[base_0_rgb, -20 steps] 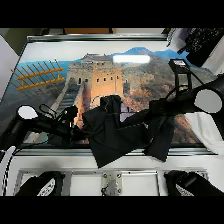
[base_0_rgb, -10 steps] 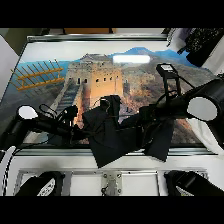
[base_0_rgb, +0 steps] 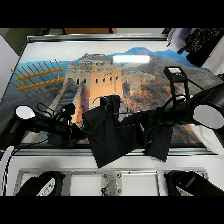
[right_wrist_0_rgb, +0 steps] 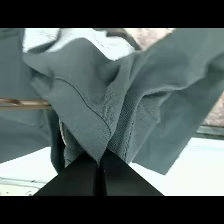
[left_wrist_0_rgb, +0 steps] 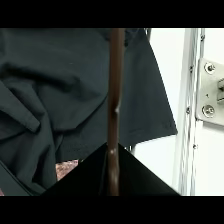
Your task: Fold the clothes and pants, and hang the long-sleeved shirts on hangers.
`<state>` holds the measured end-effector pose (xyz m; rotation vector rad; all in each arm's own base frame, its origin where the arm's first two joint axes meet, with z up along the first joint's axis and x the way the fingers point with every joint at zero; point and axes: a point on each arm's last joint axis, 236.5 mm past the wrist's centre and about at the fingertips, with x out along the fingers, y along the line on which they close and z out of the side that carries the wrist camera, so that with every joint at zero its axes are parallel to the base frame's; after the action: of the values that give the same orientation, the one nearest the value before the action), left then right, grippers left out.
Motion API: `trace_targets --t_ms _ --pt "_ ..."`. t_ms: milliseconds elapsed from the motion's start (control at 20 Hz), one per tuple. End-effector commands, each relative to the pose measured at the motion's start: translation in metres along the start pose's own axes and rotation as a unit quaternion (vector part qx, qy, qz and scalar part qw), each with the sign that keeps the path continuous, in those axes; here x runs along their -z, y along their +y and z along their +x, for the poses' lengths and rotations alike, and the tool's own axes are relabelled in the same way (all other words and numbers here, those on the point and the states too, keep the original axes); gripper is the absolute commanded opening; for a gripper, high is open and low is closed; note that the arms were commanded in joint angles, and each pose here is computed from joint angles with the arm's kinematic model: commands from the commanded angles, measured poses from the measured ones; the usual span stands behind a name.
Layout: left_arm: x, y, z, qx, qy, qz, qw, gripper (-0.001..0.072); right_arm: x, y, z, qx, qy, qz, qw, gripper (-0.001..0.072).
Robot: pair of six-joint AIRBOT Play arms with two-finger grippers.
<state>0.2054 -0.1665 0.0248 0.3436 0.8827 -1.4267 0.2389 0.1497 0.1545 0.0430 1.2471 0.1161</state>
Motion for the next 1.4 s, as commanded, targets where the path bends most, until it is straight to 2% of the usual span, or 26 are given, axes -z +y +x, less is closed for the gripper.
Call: trace_targets --t_ms 0,350,550,950,1350 --pt "-0.001 0.0 0.001 -0.001 0.001 0.0 1.0 0.0012 0.003 -0.01 -0.002 0.019 0.003 0.008 1.0 0.0014" --pt "-0.012 -0.007 0.017 0.006 0.008 0.034 0.999 0.0012 -0.017 0.022 -0.001 -0.046 -0.034 0.01 0.998 0.0014" --pt "-0.028 -0.003 0.013 -0.002 -0.032 0.021 0.999 0.0012 -0.012 0.033 0.002 -0.062 -0.019 -0.009 0.998 0.0015" --pt "-0.028 -0.003 0.013 -0.002 -0.032 0.02 0.999 0.0012 -0.032 0.058 -0.017 -0.116 -0.058 -0.012 0.991 0.0014" --pt "-0.028 -0.003 0.013 -0.002 -0.032 0.021 0.999 0.0012 -0.043 0.106 -0.014 -0.154 -0.074 -0.056 0.984 0.0014"
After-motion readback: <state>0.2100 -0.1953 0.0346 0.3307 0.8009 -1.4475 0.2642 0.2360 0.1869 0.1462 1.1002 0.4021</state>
